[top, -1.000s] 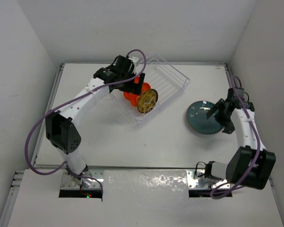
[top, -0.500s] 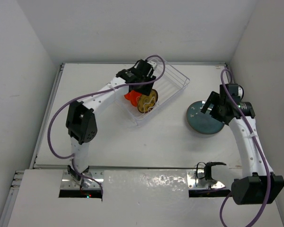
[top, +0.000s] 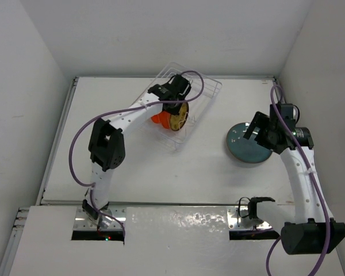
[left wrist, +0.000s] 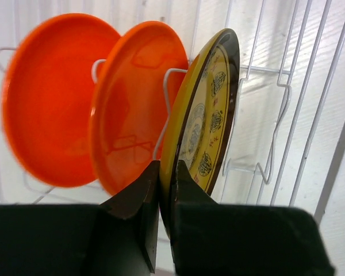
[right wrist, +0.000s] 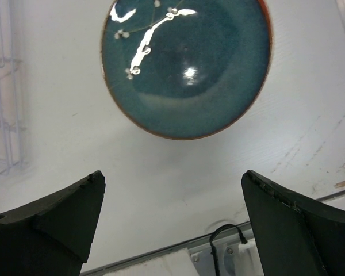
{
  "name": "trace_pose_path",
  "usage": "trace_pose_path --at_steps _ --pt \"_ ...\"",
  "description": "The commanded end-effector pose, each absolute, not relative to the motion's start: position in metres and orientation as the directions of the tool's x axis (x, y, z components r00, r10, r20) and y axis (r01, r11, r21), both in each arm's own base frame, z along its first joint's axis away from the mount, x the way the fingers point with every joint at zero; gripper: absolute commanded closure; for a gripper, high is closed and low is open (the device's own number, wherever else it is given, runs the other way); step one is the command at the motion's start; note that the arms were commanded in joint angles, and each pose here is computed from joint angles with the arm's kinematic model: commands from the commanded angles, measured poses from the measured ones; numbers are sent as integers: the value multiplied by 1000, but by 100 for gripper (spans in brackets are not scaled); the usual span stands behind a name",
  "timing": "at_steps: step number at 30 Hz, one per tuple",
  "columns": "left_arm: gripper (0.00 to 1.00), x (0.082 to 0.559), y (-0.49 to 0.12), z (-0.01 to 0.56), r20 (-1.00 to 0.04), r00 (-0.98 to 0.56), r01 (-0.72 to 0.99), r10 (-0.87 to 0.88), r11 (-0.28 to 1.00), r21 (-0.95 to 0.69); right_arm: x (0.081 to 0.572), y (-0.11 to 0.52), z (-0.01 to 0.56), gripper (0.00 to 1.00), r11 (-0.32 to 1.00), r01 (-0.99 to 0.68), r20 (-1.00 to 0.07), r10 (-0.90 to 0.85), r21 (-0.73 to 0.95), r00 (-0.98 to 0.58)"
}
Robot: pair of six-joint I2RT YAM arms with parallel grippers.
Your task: Unload the plates from the dish rack
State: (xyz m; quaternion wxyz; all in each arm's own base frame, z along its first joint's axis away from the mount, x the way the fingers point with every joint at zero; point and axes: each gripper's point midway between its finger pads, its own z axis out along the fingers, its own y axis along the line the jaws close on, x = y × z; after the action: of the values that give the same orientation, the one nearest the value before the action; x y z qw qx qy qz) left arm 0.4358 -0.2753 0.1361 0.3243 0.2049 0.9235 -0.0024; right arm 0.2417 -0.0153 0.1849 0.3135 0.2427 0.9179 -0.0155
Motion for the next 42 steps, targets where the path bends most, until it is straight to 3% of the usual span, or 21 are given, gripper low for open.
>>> trace_pose_path --at_steps 1,5,6,7,10,14,18,20,21,23,25,26,27,28,29,30,31,34,38,40,42 --pt "100 442 -247 221 -708 -616 300 345 934 194 260 2 209 1 892 388 -615 445 234 -651" --pt "100 428 -241 283 -795 -529 305 297 941 148 297 47 229 1 875 165 -656 454 454 -603" --pt "100 424 -243 293 -810 -513 323 285 938 125 299 77 238 1 828 25 -631 447 561 -634" --pt "100 420 -247 303 -822 -499 348 273 932 99 315 92 256 1 785 -107 -679 448 610 -582" --pt "100 396 -275 336 -858 -471 488 203 871 -62 326 128 285 1 649 -289 -670 470 704 -574" --pt "100 342 -330 359 -844 -531 701 73 597 -390 342 136 300 1 623 -379 -707 442 685 -552" --pt "100 308 -350 362 -790 -613 730 9 388 -562 350 148 315 5 554 -461 -714 441 693 -544" --pt "100 300 -355 357 -776 -630 737 6 320 -596 352 148 310 15 557 -455 -710 431 695 -557" --pt "100 296 -356 361 -776 -631 741 -4 292 -605 353 149 304 40 553 -451 -702 427 701 -569" --pt "100 294 -358 357 -755 -656 727 -22 251 -639 350 152 299 75 536 -454 -693 431 712 -579" --pt "93 300 -357 347 -731 -681 698 -29 273 -661 342 155 291 100 521 -452 -681 438 724 -587" --pt "72 305 -354 343 -725 -688 687 -34 290 -666 339 155 288 100 519 -451 -678 434 726 -593" --pt "60 310 -352 339 -719 -693 675 -40 314 -668 335 155 277 100 520 -432 -663 431 737 -613" --pt "40 324 -345 328 -708 -703 631 -68 401 -664 330 154 273 100 532 -436 -673 419 726 -609" --pt "1 338 -334 321 -704 -704 588 -93 479 -652 330 150 263 100 567 -404 -673 417 718 -610" --pt "0 353 -322 306 -695 -711 522 -107 581 -624 322 143 235 100 610 -299 -616 411 733 -672" --pt "0 376 -290 297 -722 -681 409 -120 756 -511 318 136 221 100 663 -276 -634 387 696 -669" --pt "0 408 -222 289 -785 -609 153 -112 955 -255 293 124 163 100 730 -125 -552 382 672 -741" --pt "1 428 -192 274 -797 -604 90 -22 991 -95 262 129 96 100 762 -82 -522 357 642 -775" --pt "6 434 -195 263 -787 -617 118 10 990 -79 254 136 77 100 775 -81 -512 331 626 -793" --pt "17 439 -201 248 -774 -632 149 45 987 -64 248 137 55 100 791 -64 -495 315 608 -809"
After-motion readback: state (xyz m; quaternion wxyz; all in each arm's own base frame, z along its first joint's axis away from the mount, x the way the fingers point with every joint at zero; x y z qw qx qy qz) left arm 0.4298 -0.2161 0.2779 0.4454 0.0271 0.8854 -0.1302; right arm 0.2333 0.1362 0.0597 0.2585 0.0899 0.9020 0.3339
